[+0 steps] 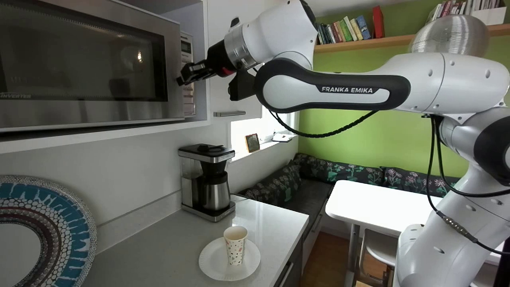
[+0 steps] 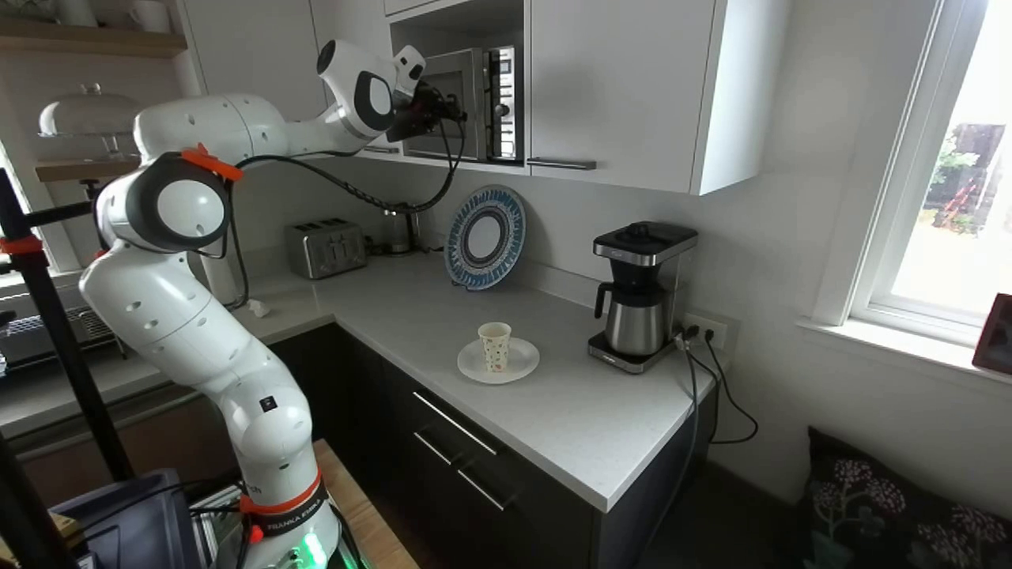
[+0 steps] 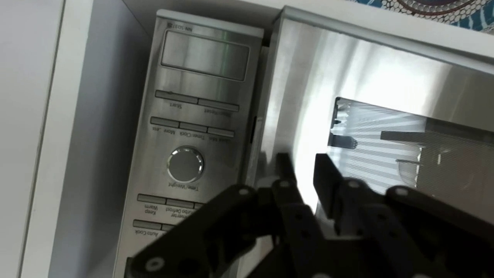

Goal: Close the microwave door

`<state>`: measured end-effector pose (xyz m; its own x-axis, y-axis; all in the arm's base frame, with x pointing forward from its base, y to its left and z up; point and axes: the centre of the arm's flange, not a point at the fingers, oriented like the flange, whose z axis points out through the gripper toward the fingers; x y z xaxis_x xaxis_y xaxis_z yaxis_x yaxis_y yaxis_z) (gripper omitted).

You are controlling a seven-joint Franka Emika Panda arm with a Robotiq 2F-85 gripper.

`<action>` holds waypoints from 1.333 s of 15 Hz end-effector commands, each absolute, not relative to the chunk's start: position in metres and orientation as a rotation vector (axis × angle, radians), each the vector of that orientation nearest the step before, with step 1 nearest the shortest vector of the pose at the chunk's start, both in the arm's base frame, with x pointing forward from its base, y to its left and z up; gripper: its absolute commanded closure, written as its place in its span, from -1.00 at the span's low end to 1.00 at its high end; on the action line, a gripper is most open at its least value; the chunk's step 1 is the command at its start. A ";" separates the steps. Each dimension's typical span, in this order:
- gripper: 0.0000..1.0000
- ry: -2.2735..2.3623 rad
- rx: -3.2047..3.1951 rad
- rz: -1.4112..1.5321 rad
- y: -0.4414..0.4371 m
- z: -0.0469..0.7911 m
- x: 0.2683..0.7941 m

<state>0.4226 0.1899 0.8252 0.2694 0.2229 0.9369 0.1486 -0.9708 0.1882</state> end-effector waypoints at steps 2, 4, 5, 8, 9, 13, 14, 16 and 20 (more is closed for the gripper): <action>1.00 0.285 2.393 1.848 0.199 0.827 0.441; 1.00 0.251 2.382 1.858 0.202 0.826 0.448; 1.00 0.238 2.372 1.861 0.203 0.825 0.451; 1.00 0.205 2.336 1.896 0.205 0.823 0.464; 1.00 0.193 2.329 1.908 0.207 0.822 0.469; 1.00 0.168 2.302 1.953 0.211 0.818 0.486; 1.00 0.162 2.295 1.956 0.213 0.817 0.488; 1.00 0.149 2.282 1.957 0.214 0.817 0.491; 1.00 0.124 2.261 1.978 0.212 0.812 0.499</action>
